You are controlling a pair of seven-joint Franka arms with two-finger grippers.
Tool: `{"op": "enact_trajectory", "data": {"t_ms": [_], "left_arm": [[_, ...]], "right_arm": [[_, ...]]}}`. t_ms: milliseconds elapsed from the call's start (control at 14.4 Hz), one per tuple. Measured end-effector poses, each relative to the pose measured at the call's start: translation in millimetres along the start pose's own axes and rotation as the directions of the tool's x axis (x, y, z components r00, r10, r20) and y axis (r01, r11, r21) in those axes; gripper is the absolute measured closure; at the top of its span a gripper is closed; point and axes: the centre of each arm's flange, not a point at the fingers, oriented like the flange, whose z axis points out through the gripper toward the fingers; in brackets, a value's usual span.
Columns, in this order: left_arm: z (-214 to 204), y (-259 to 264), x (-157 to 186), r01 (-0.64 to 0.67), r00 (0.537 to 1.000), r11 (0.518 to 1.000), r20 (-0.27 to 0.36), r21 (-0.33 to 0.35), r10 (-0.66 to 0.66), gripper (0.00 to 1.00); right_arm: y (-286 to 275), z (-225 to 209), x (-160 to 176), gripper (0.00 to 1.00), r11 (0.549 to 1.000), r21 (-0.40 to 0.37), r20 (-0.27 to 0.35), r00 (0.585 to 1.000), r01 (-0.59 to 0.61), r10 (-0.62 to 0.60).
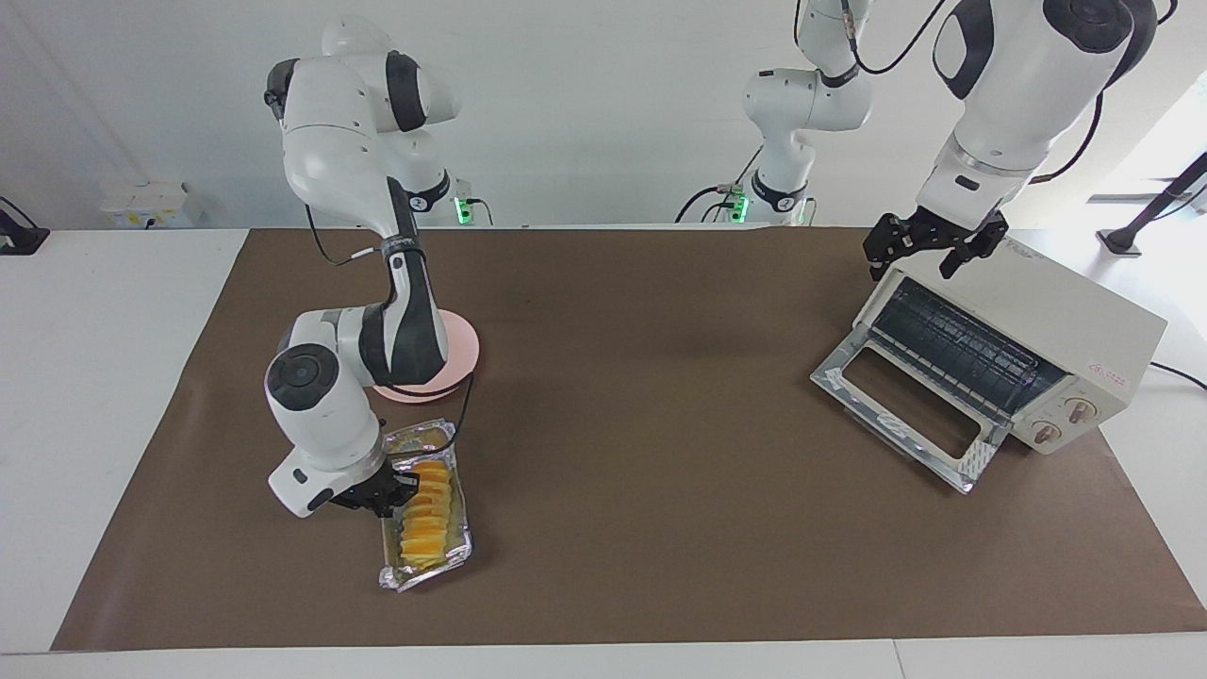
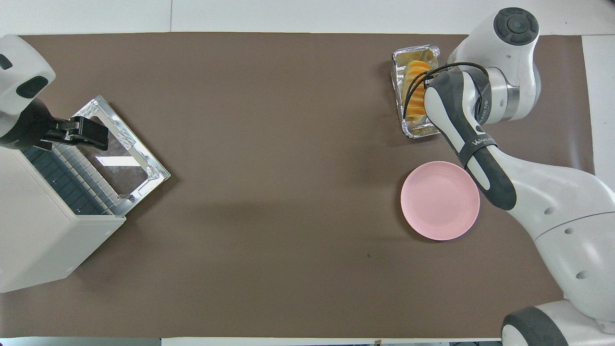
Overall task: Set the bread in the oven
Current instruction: 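Lower the bread into the foil tray and open the right gripper, then grip the foil tray edge with the right gripper and slide it toward the left arm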
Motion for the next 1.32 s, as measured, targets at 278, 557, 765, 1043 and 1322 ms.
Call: {"op": "enact_trajectory", "data": {"t_ms": [278,557,765,1043,1322], "left_arm": [[4,0,0,0.001,1.000,1.000,0.009,0.001,-0.001,0.00],[10,0,-2,0.000,1.000,1.000,0.024,0.001,0.000,0.00],[10,-1,-3,0.000,1.000,1.000,0.024,0.001,0.000,0.00],[10,-1,-3,0.000,1.000,1.000,0.022,0.001,0.000,0.00],[8,-1,-3,0.001,1.000,1.000,0.013,0.000,-0.001,0.00]], "right_arm": [[0,-1,-3,0.98,1.000,0.001,-0.004,1.000,0.000,0.000],[-4,-19,-6,0.98,1.000,0.010,0.050,0.999,0.001,-0.001],[-31,-57,-5,0.98,0.999,0.046,0.084,0.996,0.018,-0.022],[-162,-92,-26,0.98,0.997,0.060,0.091,0.995,-0.056,0.050],[-266,-104,-55,0.98,0.972,0.198,0.103,0.989,-0.124,0.105]]}}
